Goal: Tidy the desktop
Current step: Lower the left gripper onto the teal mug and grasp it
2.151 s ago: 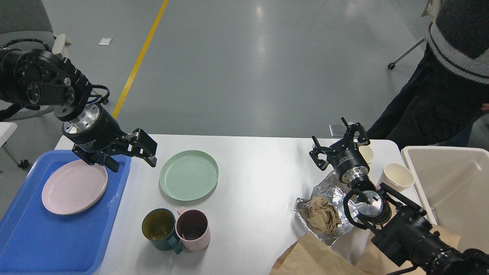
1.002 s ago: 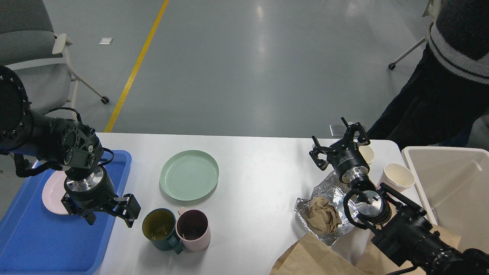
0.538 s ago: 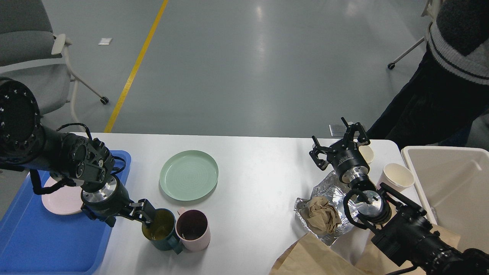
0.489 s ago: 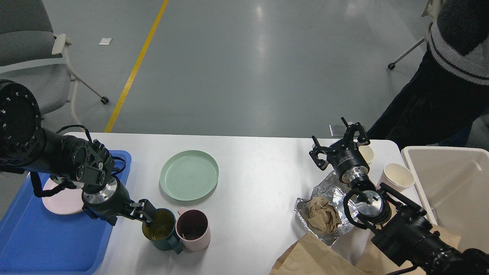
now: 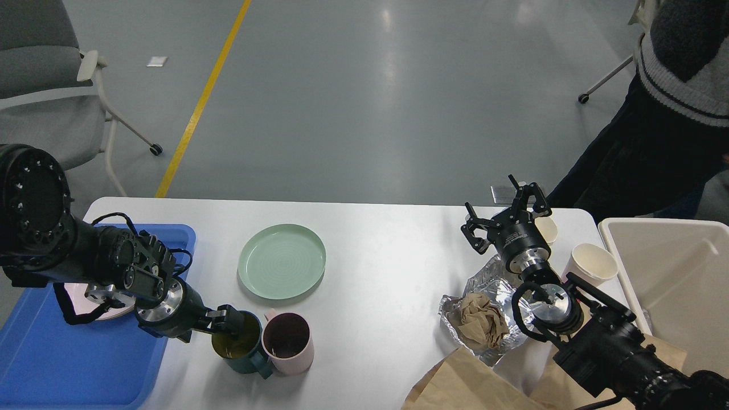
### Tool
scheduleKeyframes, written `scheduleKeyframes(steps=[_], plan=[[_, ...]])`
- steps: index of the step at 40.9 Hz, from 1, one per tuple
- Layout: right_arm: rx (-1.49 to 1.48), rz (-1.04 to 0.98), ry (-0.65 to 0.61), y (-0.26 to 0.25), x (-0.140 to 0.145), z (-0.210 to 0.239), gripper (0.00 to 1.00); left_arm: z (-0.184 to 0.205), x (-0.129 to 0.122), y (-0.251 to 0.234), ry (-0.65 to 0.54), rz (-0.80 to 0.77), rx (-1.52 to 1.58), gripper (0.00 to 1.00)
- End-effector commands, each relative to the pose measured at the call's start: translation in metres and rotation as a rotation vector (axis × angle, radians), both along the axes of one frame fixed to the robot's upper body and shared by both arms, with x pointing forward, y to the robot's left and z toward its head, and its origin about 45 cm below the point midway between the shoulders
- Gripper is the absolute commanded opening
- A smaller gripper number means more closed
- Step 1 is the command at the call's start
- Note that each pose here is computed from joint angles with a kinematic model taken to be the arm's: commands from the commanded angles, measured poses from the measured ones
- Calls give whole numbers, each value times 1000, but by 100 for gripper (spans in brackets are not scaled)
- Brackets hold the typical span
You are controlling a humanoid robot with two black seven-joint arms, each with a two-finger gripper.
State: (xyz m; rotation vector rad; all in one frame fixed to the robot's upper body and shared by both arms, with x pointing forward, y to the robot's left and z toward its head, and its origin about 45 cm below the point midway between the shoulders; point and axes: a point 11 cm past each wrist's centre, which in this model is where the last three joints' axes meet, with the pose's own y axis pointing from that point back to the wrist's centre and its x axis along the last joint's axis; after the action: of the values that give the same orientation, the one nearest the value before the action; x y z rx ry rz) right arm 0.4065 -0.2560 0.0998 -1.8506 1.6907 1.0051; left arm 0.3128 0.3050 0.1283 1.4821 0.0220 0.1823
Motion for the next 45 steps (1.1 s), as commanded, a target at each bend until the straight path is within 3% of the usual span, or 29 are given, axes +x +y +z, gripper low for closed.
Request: scheduleKeyframes(steps=[1,25,37,44,45], plan=[[-1,-1,1,0,0,0,100,-8,-3,-4,-22,7,-18,88],[0,0,0,0,0,0,100,-28,-13,-8,-55,45,-39,66],[-1,1,0,0,0,0,100,-30,-14,-8,-58,45,-37,28],[0,0,0,0,0,0,100,-31,-18,-7,-38,48,-37,17],[0,0,0,0,0,0,100,-31,-19,-6,-37,48,-36,8]])
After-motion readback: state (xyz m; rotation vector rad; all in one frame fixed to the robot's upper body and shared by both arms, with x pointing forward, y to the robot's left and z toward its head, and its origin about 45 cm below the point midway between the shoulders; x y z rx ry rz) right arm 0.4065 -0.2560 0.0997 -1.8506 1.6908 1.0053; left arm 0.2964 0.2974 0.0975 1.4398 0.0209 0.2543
